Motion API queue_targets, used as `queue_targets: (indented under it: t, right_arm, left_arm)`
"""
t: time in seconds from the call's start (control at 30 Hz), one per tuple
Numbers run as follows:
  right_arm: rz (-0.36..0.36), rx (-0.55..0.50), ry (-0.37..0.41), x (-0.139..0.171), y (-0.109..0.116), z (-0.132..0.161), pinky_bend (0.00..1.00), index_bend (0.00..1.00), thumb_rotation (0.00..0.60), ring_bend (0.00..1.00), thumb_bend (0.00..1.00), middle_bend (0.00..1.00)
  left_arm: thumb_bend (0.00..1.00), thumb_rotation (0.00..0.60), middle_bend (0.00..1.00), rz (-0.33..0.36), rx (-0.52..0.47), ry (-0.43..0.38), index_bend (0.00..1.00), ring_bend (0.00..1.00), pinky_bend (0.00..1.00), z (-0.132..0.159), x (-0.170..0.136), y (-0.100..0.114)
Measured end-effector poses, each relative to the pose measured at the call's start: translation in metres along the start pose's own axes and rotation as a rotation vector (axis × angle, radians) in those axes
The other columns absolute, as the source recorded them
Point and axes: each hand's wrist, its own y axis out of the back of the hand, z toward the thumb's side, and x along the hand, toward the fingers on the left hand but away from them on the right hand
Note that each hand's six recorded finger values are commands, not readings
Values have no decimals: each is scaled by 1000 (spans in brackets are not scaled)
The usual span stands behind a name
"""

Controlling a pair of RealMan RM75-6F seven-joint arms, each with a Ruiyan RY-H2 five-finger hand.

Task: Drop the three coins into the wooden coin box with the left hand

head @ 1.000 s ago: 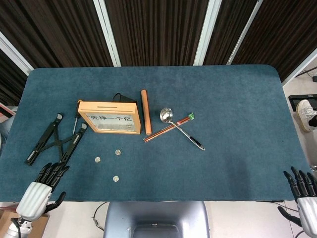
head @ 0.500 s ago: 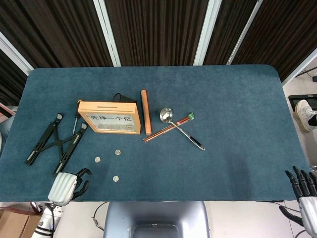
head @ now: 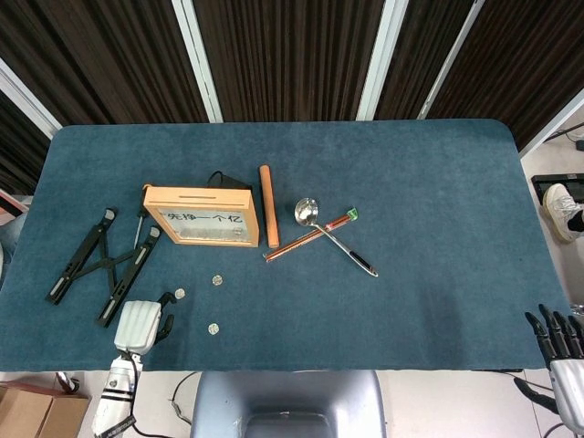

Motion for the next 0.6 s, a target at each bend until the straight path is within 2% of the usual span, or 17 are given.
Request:
queue_targets:
  t: [0.6]
  right_arm:
    - [5, -4, -3, 0, 0, -1, 0, 0, 600, 0, 207, 0]
  left_arm:
    - [391, 600, 1000, -18, 33, 47, 408, 1000, 1000, 7, 24, -15]
